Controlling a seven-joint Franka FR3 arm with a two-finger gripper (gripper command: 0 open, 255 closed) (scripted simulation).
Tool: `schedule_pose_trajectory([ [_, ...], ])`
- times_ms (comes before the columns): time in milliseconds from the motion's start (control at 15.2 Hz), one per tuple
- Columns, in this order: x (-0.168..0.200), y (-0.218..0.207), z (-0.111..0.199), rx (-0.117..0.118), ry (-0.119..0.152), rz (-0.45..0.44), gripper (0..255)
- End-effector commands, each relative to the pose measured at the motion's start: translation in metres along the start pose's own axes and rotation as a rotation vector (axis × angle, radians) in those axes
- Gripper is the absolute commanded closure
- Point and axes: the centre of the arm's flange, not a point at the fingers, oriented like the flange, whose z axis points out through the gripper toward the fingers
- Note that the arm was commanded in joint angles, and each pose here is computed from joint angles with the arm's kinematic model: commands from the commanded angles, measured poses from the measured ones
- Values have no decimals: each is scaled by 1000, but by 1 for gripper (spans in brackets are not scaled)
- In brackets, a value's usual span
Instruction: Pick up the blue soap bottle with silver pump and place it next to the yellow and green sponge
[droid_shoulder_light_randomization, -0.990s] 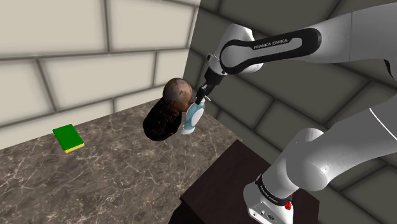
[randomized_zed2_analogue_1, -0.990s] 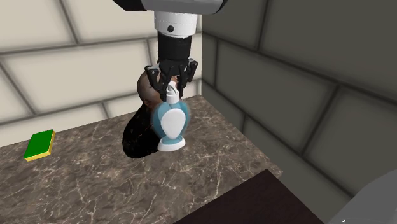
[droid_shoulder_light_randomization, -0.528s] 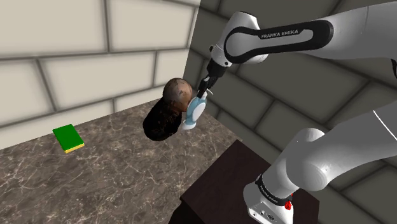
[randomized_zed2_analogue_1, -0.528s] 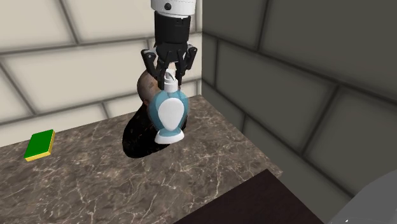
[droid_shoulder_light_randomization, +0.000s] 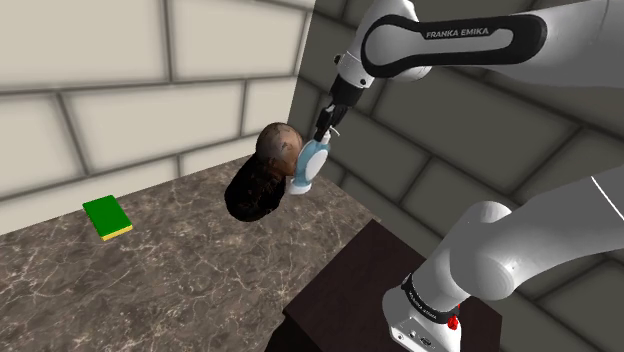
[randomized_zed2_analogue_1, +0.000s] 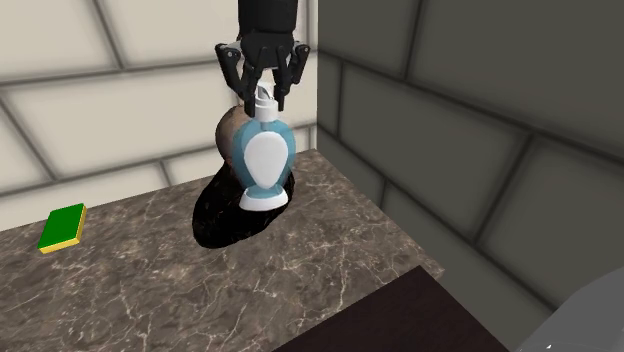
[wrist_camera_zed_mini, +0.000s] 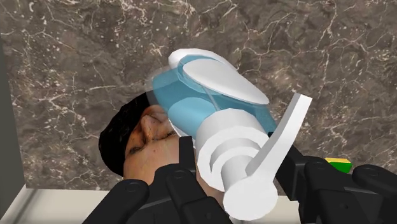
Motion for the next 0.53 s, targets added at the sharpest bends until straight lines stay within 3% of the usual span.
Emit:
schedule_pose_trajectory([
  [0, 2, 0, -10, 0, 0, 0, 255],
  [462, 7, -3, -47, 0, 0, 0, 255],
])
